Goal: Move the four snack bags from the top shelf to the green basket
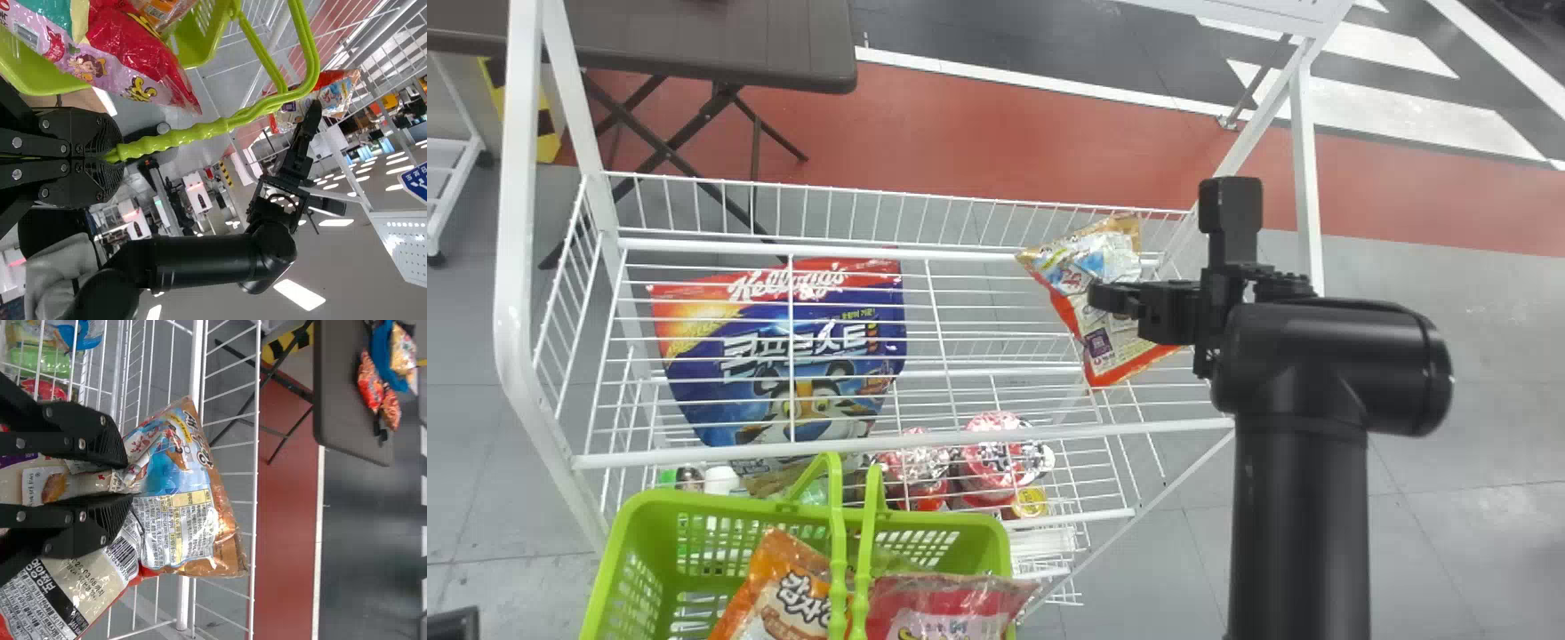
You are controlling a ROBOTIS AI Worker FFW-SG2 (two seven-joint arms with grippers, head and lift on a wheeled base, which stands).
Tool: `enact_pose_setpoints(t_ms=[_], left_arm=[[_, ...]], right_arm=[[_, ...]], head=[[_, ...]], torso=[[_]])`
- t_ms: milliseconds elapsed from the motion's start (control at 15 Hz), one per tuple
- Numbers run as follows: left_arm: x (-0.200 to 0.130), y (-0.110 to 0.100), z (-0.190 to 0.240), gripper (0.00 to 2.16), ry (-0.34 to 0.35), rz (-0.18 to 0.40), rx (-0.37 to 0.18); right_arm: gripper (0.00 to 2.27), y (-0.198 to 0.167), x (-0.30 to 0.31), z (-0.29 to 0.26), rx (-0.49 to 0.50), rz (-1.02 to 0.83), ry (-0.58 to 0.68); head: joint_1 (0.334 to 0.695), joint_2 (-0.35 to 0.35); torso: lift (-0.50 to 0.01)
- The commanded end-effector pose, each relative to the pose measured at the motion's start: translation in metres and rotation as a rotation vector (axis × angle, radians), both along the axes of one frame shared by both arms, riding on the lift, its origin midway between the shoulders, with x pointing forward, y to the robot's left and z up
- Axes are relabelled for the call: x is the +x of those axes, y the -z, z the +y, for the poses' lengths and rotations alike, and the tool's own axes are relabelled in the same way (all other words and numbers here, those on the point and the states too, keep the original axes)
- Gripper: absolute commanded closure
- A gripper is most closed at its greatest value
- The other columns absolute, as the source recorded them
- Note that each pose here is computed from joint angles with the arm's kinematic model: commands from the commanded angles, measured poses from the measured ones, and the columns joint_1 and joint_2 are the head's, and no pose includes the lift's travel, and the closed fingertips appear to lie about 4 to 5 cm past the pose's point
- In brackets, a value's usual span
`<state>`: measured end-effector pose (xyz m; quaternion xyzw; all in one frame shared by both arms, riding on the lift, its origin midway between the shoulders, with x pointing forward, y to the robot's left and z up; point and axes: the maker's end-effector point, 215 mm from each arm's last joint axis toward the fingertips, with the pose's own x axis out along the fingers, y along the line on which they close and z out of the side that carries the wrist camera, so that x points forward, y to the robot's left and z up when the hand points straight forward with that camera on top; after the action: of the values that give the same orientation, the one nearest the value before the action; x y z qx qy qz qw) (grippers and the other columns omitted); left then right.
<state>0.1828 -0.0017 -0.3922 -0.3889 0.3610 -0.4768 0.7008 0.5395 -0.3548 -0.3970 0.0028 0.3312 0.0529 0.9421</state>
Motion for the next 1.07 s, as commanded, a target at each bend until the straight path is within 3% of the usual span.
enact_pose_setpoints(t_ms=[0,200,400,533,1000], left_arm=[[-0.001,-0.001,-0.001,1.13,0.002,-0.001,-0.001],[-0.001,-0.001,-0.001,1.13,0.001,-0.002,-0.001],[-0.002,-0.003,-0.001,1.13,0.000,-0.005,-0.003],[-0.001,-0.006,0.000,1.13,-0.004,-0.016,-0.002],[0.005,-0.010,0.001,1.13,-0.025,-0.036,0.002]], right_arm=[[2.17,-0.032,-0.011,0.005,0.012,-0.084,0.005],[2.17,-0.076,-0.039,0.015,0.072,-0.181,0.023],[2.17,-0.088,-0.097,0.043,0.193,-0.131,0.009],[2.17,-0.080,-0.148,0.066,0.276,-0.046,-0.014],[2.17,-0.032,-0.300,0.126,0.406,0.235,-0.126]], head=[[0.695,-0.350],[0.695,-0.350],[0.695,-0.350],[0.695,-0.350],[0.695,-0.350]], torso=[[0.000],[0.000],[0.000],[0.000],[0.000]])
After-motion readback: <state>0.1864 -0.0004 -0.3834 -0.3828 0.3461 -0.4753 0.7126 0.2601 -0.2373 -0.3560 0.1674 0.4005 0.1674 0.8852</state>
